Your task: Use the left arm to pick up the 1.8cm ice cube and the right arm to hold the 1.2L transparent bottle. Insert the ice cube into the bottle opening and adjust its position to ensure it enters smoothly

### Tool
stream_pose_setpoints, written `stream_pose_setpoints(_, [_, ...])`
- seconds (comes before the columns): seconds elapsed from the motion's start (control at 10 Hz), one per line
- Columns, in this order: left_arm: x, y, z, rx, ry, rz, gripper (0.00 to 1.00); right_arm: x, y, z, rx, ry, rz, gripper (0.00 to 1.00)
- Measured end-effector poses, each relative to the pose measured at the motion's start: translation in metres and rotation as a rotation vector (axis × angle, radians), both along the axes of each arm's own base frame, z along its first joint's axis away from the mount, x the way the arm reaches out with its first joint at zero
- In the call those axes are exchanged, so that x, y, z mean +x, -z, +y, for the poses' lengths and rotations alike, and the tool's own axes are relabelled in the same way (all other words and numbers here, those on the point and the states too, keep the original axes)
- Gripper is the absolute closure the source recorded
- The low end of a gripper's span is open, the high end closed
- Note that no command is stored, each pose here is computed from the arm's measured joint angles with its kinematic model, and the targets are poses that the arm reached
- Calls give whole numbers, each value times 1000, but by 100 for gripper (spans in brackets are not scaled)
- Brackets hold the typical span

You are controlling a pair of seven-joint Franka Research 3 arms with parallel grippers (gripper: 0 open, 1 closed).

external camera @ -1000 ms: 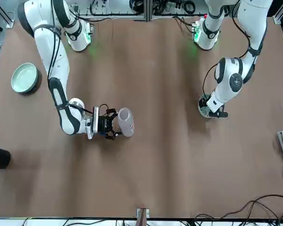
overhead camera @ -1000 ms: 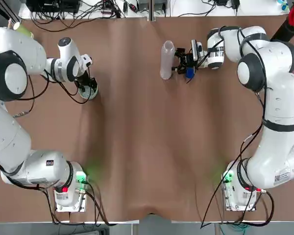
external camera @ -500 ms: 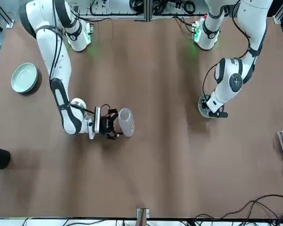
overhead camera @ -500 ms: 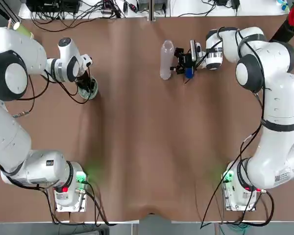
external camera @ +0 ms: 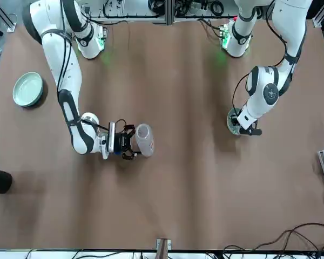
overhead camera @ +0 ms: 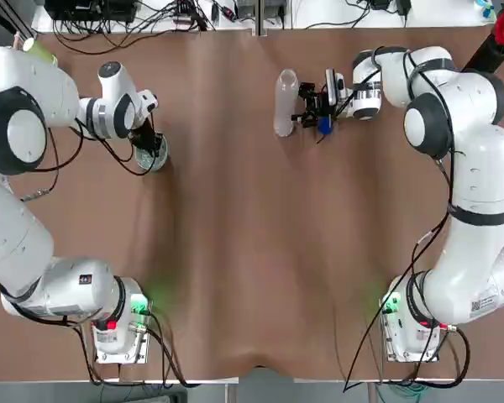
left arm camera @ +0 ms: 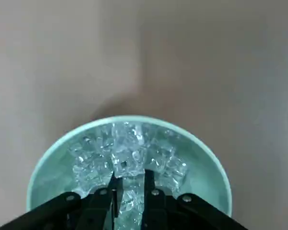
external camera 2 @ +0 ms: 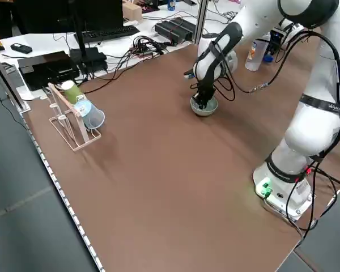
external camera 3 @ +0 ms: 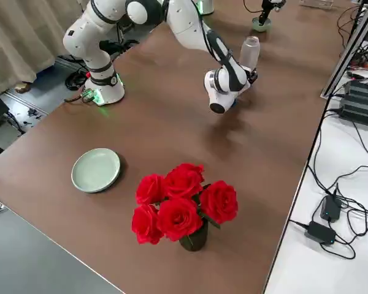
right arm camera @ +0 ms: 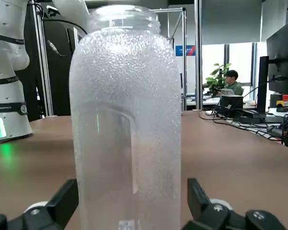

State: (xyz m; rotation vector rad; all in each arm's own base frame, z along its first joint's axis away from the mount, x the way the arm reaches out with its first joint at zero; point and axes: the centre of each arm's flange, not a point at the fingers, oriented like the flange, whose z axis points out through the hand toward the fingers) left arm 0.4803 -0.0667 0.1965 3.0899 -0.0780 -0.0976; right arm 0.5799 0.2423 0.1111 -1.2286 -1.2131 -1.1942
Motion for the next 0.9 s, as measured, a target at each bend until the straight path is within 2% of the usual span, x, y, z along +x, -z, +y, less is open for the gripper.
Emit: stream_pose_setpoints(0.9, [4,-29,0,7,0,-31,79,-2,1,4,2,-8,-1,0])
